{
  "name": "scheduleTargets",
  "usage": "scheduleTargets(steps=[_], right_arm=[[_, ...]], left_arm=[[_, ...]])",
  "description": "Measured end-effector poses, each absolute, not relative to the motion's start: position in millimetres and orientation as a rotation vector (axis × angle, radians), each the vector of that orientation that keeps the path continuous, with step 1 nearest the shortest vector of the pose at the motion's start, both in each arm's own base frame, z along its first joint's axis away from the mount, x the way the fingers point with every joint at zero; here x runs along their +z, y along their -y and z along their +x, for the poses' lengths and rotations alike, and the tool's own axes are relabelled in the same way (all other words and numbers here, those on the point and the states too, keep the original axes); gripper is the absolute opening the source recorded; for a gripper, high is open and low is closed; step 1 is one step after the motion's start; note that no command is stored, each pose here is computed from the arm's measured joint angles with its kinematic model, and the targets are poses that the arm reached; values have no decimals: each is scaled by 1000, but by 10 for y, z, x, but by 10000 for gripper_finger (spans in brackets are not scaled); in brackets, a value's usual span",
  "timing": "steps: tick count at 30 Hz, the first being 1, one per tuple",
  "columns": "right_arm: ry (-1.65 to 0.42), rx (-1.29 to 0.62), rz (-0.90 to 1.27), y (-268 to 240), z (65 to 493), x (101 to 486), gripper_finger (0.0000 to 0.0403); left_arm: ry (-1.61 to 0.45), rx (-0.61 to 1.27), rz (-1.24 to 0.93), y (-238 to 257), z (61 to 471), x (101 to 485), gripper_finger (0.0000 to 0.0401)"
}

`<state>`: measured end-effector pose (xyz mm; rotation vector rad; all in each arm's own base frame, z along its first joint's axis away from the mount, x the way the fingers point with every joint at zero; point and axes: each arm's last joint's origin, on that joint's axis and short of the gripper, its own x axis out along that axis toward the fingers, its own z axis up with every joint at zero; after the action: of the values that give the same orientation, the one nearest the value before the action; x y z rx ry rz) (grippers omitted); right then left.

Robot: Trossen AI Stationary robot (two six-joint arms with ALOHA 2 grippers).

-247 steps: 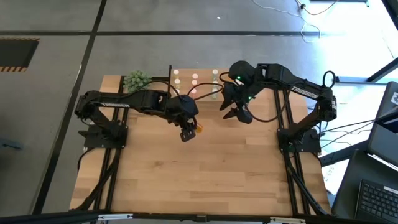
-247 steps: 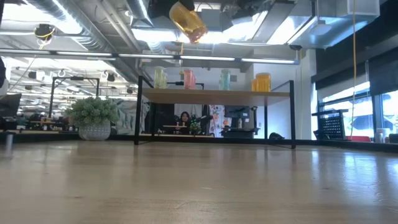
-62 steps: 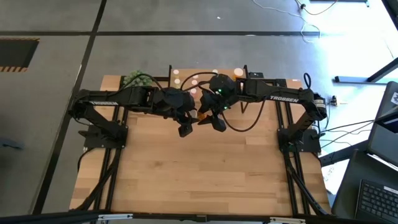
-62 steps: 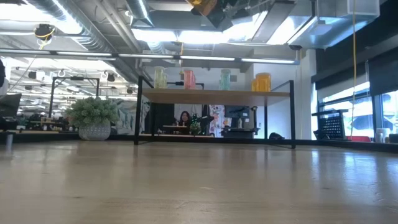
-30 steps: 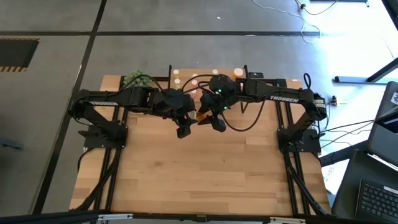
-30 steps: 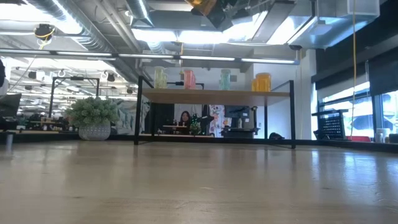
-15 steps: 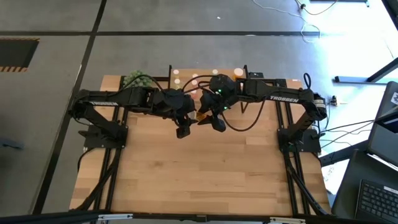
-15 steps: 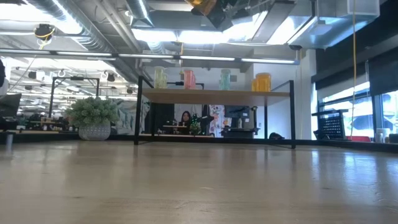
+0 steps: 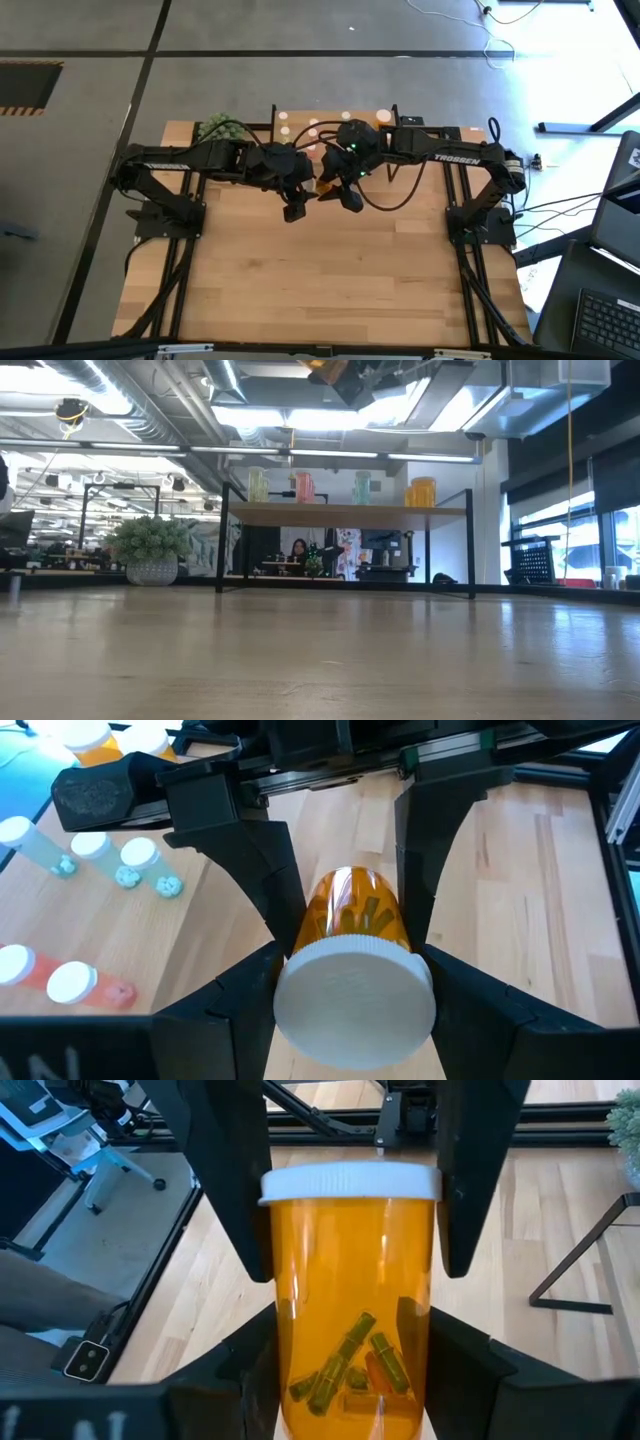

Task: Pick and place medicine bottles onto shelf by color
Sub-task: Put the orange pill bottle on the shelf aligned with the other orange pill bottles

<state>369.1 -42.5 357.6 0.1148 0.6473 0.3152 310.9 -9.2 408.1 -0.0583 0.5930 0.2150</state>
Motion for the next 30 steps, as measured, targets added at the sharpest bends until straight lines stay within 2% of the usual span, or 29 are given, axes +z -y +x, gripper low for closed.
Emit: scheduleTargets(steps=[30], right_arm=[[-647, 313, 122, 423, 3687, 3582, 190]], left_arm=[[-581, 206, -33, 96, 3115, 4092, 209]])
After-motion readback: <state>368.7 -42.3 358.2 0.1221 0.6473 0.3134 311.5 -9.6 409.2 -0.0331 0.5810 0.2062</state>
